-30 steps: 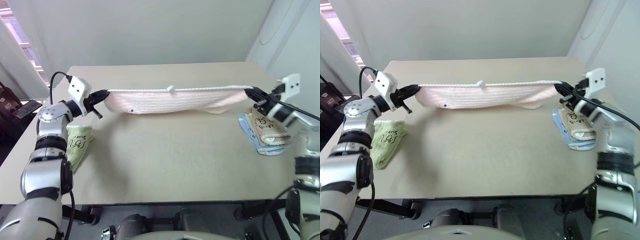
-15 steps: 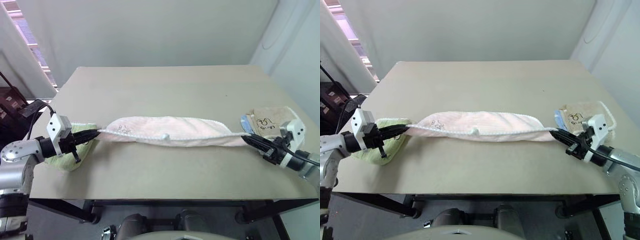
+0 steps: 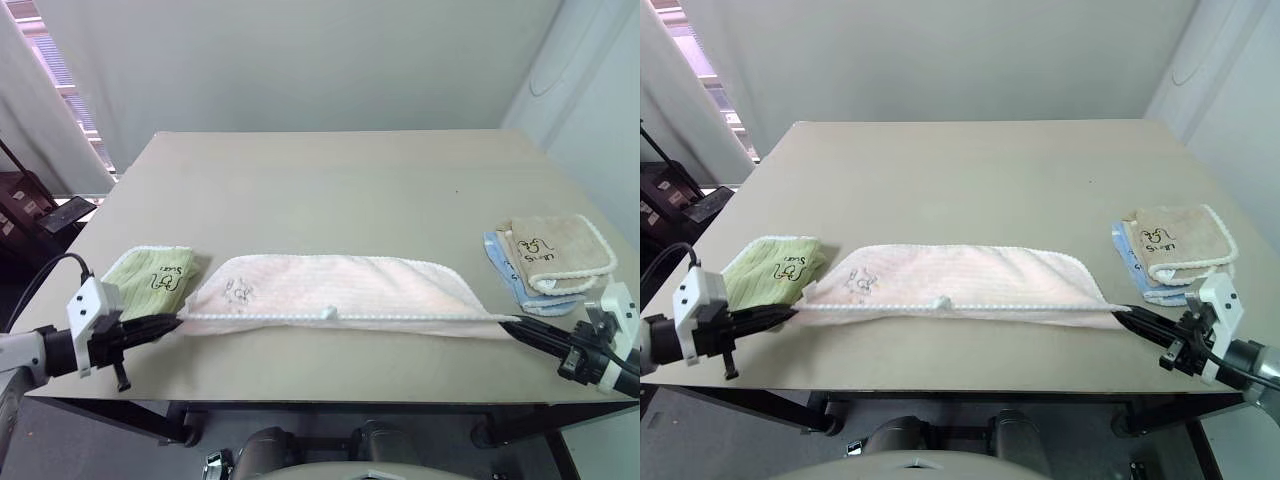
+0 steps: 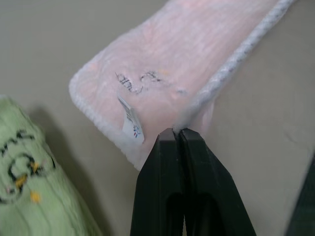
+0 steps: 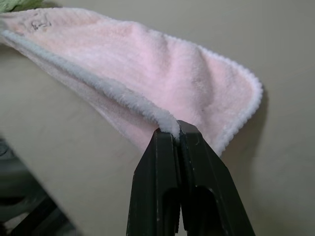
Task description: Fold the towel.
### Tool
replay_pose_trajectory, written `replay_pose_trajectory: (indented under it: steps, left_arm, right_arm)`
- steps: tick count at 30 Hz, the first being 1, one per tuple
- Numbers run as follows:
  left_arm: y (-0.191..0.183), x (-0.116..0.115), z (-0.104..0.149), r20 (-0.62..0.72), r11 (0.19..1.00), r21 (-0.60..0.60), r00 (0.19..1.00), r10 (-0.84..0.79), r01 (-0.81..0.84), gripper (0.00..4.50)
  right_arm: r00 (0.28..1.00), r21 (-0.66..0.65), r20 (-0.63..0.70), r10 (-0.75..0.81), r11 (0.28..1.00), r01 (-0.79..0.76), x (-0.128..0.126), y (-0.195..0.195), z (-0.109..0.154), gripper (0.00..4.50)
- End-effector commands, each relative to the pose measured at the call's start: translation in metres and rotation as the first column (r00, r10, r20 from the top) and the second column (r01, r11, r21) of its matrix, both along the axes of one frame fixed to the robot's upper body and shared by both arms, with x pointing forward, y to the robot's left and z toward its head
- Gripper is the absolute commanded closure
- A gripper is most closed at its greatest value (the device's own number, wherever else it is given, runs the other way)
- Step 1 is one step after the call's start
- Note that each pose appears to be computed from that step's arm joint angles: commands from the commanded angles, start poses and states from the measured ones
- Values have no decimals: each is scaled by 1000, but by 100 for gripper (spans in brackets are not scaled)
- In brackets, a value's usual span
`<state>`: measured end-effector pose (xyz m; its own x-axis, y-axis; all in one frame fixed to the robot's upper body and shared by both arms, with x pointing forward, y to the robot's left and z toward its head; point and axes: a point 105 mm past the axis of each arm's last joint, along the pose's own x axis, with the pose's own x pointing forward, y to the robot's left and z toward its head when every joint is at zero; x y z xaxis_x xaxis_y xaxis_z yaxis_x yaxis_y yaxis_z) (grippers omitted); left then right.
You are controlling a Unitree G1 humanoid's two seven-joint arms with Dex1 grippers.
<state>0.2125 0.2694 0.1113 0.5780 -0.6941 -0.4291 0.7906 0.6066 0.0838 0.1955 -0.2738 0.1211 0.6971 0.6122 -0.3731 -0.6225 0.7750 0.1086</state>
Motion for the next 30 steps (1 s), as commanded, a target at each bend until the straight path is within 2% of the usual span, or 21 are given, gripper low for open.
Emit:
replay_pose_trajectory:
  steps: [1,5,9,16,24,30]
  left_arm:
    - [7,-2,10,33,1000,22,999,15,-16,447]
    - [5,7,13,56,1000,-4,998,31,-31,447]
    - [7,42,22,137,994,-66,986,95,-87,447]
    - [1,96,5,137,990,-107,984,110,-96,447]
    - [2,133,-17,122,985,-100,981,153,-141,447]
    - [-7,142,-30,85,985,-114,987,137,-127,447]
  right_arm:
    - [998,-28,46,32,999,-31,-2,4,15,450]
    - [997,-19,60,42,999,-41,7,11,12,450]
    - [995,8,99,-20,1000,19,45,15,4,450]
    - [982,0,135,-130,991,131,103,16,-10,450]
    - [981,16,118,-154,988,153,124,19,-22,450]
    - [979,17,74,-187,982,187,133,22,-33,450]
